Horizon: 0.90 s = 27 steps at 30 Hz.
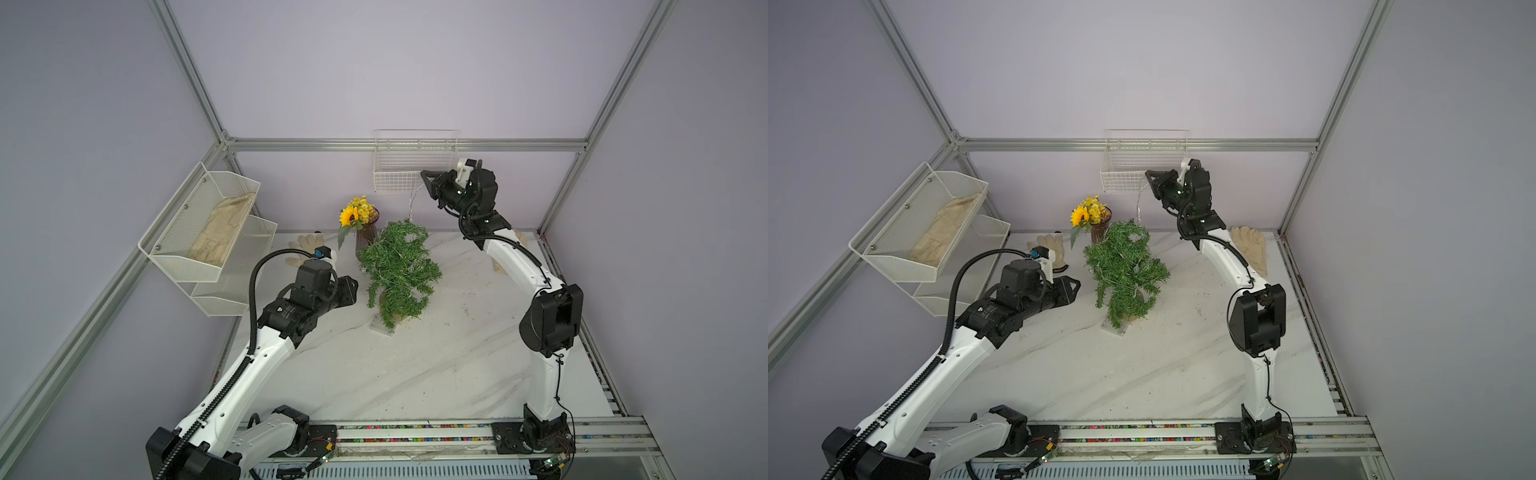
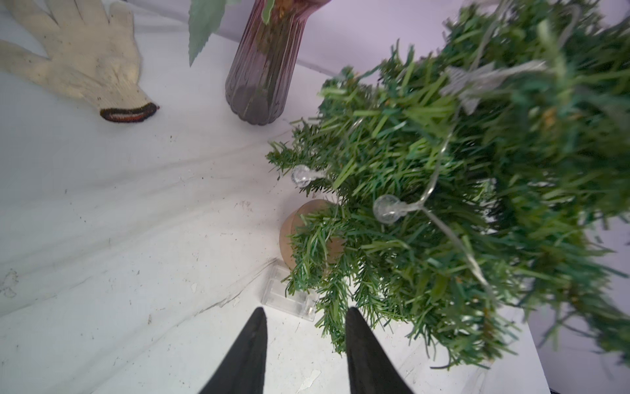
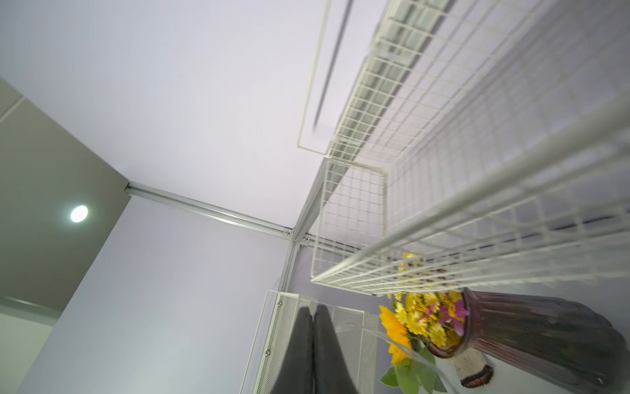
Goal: Remove string lights from the small christmas tree
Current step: Pick up the light string from the center of the board, then remove the light string from the Christmas tree.
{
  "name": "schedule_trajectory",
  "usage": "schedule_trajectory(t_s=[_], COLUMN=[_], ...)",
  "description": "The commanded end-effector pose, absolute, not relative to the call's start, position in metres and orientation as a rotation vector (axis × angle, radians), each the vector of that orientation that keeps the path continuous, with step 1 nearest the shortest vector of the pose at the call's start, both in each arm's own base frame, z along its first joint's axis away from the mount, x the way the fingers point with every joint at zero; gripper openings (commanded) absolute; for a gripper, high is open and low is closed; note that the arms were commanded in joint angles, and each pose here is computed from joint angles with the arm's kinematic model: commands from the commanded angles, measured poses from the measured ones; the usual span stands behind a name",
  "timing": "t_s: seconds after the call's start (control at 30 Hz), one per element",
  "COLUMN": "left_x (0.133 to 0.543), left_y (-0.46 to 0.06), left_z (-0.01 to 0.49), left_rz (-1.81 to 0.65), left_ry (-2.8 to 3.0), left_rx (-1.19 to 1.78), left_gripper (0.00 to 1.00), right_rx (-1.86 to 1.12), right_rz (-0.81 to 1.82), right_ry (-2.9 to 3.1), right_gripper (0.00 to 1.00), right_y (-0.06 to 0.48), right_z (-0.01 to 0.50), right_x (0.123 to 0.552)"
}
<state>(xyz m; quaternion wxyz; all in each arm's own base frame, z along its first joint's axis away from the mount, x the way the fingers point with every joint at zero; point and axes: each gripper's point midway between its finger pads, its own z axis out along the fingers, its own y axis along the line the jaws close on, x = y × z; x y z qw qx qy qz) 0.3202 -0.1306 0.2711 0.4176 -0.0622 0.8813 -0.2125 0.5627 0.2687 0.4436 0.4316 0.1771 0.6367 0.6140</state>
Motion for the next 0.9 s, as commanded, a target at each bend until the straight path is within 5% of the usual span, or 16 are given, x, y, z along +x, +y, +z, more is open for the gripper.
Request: schedule_trajectory(t_s=[0.0, 0.43, 0.87], left_x=[0.330, 0.381, 0.456], left_y=[-0.130, -0.157, -0.162], left_z=[0.355, 0.466, 0.472], left_rz=[-0.551, -0.611, -0.388], left_ry=[2.004, 1.743, 1.418], left_rx=[-0.088, 0.128, 0.452], left_gripper=[0.41, 0.53, 0.62], right_rx=[0.377, 0.062, 0.015], right_rz=[1.462, 1.663, 1.684], right_ry=[1.629, 1.489, 1.470], right_gripper=[0.00, 0.00, 0.00], right_y=[0.291, 0.378, 0.386], right_z=[0.433, 0.481, 0.492], right_x=[0.564, 0.533, 0.522])
